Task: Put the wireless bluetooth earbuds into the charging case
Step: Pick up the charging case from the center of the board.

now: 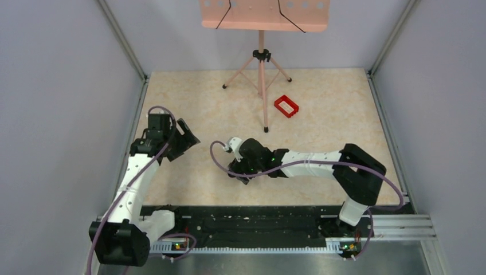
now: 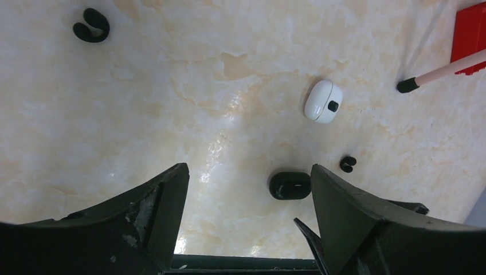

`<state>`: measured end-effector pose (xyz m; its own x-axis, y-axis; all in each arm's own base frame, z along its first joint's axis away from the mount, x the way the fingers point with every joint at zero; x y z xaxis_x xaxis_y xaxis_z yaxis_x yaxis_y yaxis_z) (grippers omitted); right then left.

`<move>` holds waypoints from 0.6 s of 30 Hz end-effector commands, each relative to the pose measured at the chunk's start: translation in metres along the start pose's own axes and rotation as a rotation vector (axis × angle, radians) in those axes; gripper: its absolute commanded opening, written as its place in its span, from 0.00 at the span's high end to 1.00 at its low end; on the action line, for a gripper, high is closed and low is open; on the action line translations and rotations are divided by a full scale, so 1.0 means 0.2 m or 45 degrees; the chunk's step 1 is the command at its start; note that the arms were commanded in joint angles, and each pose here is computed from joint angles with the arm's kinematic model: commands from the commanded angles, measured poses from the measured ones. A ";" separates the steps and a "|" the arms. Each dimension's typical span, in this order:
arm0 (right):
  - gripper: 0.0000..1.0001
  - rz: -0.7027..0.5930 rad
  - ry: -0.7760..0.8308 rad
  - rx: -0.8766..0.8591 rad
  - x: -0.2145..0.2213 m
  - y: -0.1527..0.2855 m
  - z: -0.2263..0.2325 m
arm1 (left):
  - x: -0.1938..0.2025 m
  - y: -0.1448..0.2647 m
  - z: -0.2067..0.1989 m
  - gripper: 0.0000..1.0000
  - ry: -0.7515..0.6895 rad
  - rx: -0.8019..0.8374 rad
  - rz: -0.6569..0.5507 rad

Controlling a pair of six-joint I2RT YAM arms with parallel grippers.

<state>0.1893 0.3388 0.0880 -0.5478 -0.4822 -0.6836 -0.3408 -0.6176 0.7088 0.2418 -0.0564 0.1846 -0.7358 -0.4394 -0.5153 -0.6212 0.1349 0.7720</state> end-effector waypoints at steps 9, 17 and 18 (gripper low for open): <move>0.31 -0.001 0.407 0.075 -0.09 -0.26 -0.06 | -0.08 0.09 0.05 0.18 0.135 0.027 -0.058; 0.35 -0.039 0.358 0.005 -0.10 -0.30 -0.01 | -0.04 0.03 -0.01 0.18 0.147 0.148 0.032; 0.38 -0.030 0.356 0.004 -0.11 -0.30 -0.01 | -0.04 0.02 -0.02 0.19 0.144 0.163 0.046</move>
<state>0.2221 0.3687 0.0552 -0.3272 -0.6364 -0.6985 -0.3658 -0.5963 0.7146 0.2392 -0.0459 0.1929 -0.7142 -0.5239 -0.4641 -0.6278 0.1862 0.7558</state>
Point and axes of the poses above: each gripper's point midway between its finger pads, its own y axis back along the fingers, its own z axis along the line the jaws close on, x = y × z, the point moved 4 cm from there along y, back along the fingers, and after that the axes turned 8 degrees about -y, right-handed, at the moved point
